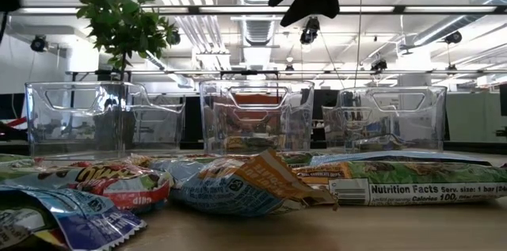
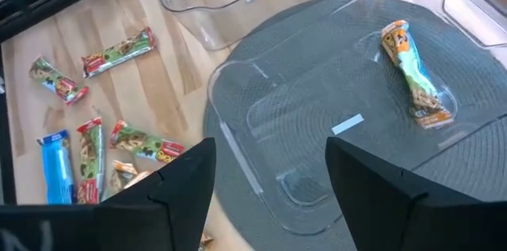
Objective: Pick and place Granola Bars by type
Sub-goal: Put the red granola bar into the left transparent bin
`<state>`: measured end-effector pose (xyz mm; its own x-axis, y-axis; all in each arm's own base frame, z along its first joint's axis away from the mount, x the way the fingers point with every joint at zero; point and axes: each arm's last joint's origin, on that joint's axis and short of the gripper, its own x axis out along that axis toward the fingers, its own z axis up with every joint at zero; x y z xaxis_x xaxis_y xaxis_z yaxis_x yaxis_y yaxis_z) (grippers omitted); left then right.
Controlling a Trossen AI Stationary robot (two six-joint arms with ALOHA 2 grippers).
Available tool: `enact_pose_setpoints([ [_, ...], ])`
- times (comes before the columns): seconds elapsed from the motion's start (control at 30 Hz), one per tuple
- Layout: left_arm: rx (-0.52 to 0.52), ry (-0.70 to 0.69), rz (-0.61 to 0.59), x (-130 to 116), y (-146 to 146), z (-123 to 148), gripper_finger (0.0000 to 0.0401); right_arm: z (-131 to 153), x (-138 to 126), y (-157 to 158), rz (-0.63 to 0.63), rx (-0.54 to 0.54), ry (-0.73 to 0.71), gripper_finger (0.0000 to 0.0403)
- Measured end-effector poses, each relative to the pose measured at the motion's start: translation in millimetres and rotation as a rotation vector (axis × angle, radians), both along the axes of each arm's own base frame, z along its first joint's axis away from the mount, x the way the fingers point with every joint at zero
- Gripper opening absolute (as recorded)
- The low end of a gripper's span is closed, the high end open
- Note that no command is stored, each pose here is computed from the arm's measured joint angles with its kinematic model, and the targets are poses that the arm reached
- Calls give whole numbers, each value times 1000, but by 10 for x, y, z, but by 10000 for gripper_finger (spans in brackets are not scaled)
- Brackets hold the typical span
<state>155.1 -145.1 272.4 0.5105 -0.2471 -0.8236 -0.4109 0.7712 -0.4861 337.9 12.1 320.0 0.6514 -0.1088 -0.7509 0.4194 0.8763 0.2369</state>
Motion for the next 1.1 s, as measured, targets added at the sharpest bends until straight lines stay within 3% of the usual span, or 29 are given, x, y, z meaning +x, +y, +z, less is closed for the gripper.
enact_pose_setpoints([
  [0.23, 31, 160, 65, -43, -622, -440, 125, 2, 1, -7, -1, -27, -1, 228],
  [0.57, 56, 282, 45, 125, -1069, -1005, 125, 3, 3, -7, 18, -43, 0, 228],
  [0.9, 40, 370, 169, 150, -1092, -1062, 125, 1, 1, -7, 36, -58, 6, 228],
  [1.1, 76, 454, 224, 145, -1031, -658, 126, 1, 0, -7, 48, -68, 8, 228],
])
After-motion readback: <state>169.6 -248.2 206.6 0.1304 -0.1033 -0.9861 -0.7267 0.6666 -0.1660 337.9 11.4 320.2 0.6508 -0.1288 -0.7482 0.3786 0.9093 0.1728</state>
